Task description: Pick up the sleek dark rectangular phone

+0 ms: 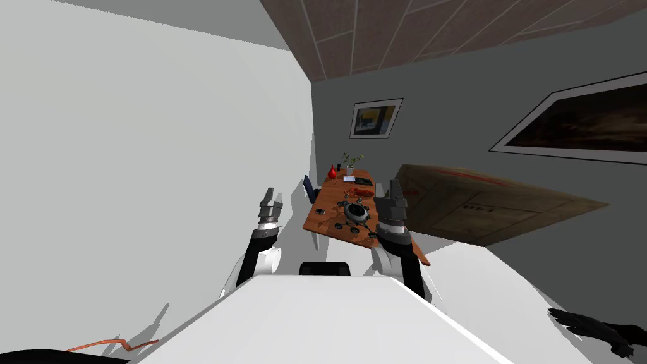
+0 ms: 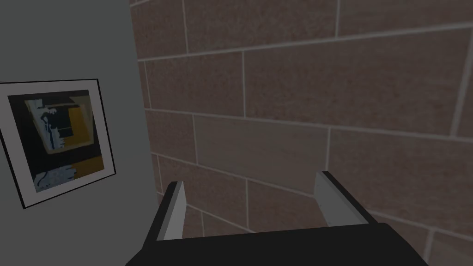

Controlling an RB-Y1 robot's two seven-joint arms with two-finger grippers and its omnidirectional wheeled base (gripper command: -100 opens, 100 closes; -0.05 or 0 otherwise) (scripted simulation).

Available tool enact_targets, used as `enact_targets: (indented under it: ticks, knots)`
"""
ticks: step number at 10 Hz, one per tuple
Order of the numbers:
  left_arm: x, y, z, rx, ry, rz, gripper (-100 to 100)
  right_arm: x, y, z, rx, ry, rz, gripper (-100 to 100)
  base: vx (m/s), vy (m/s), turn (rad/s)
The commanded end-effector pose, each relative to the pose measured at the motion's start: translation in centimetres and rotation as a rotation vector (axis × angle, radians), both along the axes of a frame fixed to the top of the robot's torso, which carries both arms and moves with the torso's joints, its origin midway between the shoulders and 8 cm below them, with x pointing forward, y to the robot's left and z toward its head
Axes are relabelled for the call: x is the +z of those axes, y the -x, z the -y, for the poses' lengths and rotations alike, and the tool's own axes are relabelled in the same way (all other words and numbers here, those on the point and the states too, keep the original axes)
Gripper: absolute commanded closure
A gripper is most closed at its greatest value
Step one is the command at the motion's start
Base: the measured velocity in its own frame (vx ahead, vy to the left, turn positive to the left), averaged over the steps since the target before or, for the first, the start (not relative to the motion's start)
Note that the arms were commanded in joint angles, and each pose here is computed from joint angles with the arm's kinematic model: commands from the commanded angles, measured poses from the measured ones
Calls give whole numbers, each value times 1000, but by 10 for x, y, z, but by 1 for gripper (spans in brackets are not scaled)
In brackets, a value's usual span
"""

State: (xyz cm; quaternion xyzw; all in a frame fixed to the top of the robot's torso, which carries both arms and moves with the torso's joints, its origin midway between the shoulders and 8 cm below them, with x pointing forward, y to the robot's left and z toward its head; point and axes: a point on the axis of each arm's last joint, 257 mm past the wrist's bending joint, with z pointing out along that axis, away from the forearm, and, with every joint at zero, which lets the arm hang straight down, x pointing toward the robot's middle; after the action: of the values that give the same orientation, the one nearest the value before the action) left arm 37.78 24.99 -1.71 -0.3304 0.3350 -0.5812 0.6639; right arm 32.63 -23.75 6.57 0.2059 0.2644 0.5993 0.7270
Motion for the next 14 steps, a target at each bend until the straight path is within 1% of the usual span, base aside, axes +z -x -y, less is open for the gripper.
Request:
enact_targets:
  ticks: [1,3,6,8,9,10,11,12,13,14]
  knots:
    - [-8,-4,-7,2,-9,-32,-100,0,0,0,0,0,0,0,-20,-1,-193]
    - [-20,-10,-19,8,-13,-79,-100,0,0,0,0,0,0,0,-40,0,-236]
    - [-48,-22,-48,32,0,-180,-100,0,0,0,0,0,0,0,-43,0,-276]
    - [-73,-31,-74,57,26,-264,-100,0,0,0,0,0,0,0,-36,4,-388]
    - [-76,-32,-75,59,28,-279,-100,0,0,0,0,0,0,0,-22,12,-102]
    - [-89,-35,-90,74,47,-320,-100,0,0,0,0,0,0,0,-17,3,-193]
    - [-92,-36,-91,75,48,-331,-100,0,0,0,0,0,0,0,-12,7,-137]
    - [-106,-39,-107,92,71,-376,-100,0,0,0,0,0,0,0,-11,5,-345]
    - [-109,-39,-108,94,73,-387,-100,0,0,0,0,0,0,0,-12,14,-115]
    - [-125,-41,-125,113,100,-438,-100,0,0,0,0,0,0,0,-12,10,-253]
